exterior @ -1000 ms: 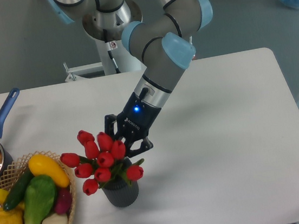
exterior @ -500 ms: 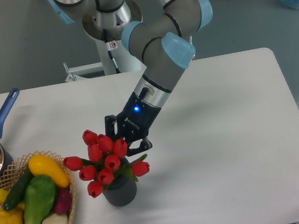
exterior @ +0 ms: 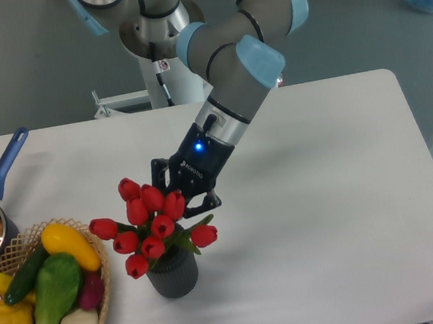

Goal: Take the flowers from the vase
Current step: 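Lift the gripped tulips up and out of the black vase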

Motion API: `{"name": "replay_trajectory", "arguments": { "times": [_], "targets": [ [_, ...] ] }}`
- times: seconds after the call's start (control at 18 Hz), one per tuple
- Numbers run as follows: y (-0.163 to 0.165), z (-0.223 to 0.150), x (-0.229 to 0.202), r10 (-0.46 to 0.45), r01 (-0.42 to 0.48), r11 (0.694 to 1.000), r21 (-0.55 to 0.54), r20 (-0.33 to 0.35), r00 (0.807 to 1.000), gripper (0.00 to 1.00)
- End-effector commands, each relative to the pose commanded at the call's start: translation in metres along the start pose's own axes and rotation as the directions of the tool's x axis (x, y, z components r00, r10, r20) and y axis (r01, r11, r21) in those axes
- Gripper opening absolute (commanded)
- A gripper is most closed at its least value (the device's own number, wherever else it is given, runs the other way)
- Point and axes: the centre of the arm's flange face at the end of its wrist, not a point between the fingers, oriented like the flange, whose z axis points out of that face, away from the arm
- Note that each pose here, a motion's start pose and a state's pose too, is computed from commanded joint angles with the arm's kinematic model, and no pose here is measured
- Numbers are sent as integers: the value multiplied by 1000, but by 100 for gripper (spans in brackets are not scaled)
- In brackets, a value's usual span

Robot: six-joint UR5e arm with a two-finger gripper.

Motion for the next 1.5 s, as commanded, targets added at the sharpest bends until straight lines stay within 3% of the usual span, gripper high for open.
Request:
{"name": "replay_trajectory", "arguments": {
  "times": [0.44,1.06,1.5],
  "targets": [
    [-30,-38,4,-37,35,999,42,57,998,17],
    [-65,-85,23,-124,112,983,144,79,989,17],
    [-81,-102,19,-136,118,979,163,103,985,17]
  ]
}}
